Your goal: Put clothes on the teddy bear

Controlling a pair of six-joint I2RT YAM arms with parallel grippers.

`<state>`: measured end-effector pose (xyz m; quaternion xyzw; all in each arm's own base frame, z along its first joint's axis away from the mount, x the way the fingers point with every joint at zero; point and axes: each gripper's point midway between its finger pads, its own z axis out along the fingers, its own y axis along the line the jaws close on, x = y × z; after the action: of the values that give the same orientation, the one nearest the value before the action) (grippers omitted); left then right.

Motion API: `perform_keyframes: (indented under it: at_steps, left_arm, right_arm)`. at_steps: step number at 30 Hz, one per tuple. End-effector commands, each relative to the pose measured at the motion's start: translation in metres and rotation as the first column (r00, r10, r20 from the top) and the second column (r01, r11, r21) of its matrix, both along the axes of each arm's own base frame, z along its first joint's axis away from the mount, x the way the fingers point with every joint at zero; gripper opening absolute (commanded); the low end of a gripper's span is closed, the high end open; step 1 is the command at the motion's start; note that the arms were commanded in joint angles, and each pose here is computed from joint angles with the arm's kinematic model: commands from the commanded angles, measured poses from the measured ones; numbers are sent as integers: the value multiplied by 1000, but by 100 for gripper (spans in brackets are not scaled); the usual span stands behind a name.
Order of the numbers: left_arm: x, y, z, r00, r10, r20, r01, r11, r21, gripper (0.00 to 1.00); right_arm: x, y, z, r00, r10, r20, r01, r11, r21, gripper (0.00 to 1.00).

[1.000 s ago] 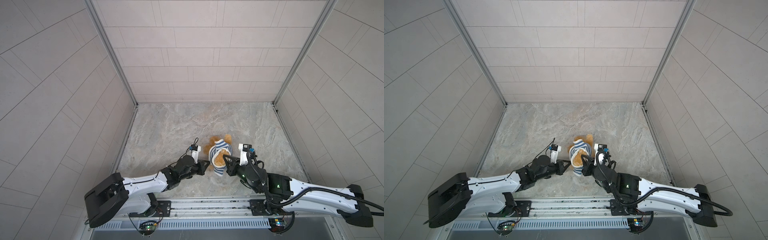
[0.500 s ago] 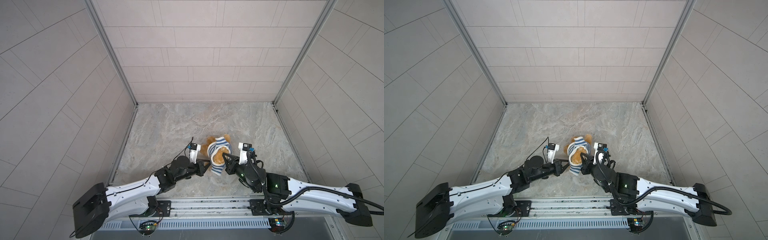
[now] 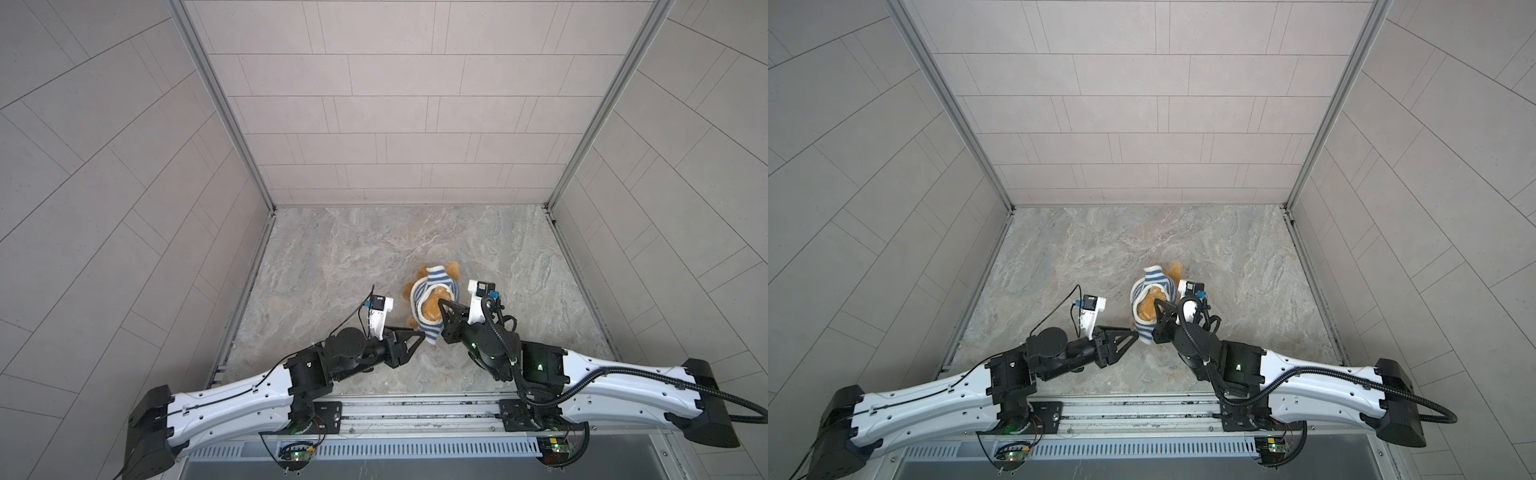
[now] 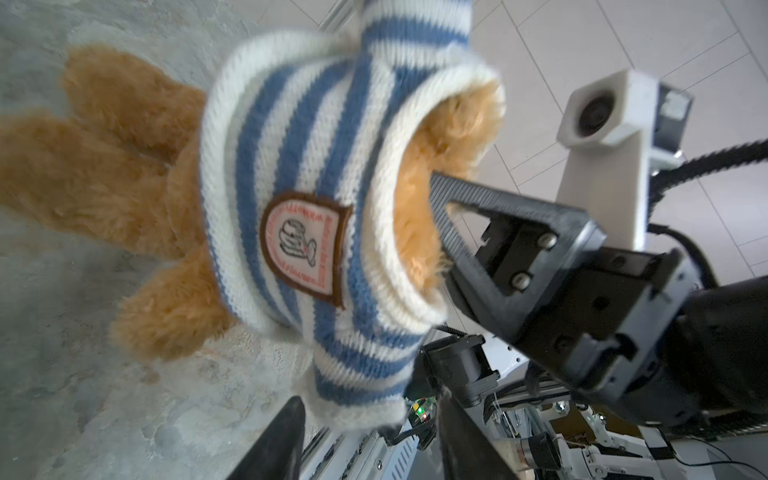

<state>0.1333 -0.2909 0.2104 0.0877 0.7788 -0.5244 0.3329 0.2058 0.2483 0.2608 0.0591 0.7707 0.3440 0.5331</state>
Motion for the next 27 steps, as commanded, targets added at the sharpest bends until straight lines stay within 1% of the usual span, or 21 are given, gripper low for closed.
perform_keyframes:
  at_steps: [1,5,12,14,15,20,22,24,27]
  left_arm:
    - [-2,-11,12,1000,-15,19,15,1000,-13,53]
    - [-3,-19,14,999,-33,17,33,999,-32,46]
    - [-4,-19,23,999,-37,30,38,998,-49,44]
    - [-2,-18,22,999,-28,32,29,999,-38,42]
    - [-1,-18,21,999,-22,32,22,999,-28,40]
    - [0,-27,16,998,-44,34,43,999,14,15]
    - [0,-27,7,999,-40,17,39,999,33,7]
    - [2,-26,-4,1000,-29,0,29,998,58,0]
    - [3,-27,-16,1000,-25,-5,25,994,108,0]
  right_arm:
    - [5,1,28,999,-35,40,32,996,84,0]
    - [6,4,27,999,-34,34,32,996,82,0]
    - [7,10,26,999,-27,24,25,997,68,0]
    - [7,12,25,999,-25,20,24,997,71,0]
    - [7,12,24,999,-27,20,25,997,71,0]
    - [7,10,23,999,-27,19,25,997,70,0]
    - [7,9,23,999,-30,18,29,997,71,0]
    - [7,8,25,999,-32,21,30,997,74,0]
    - [7,8,26,999,-32,23,31,997,77,0]
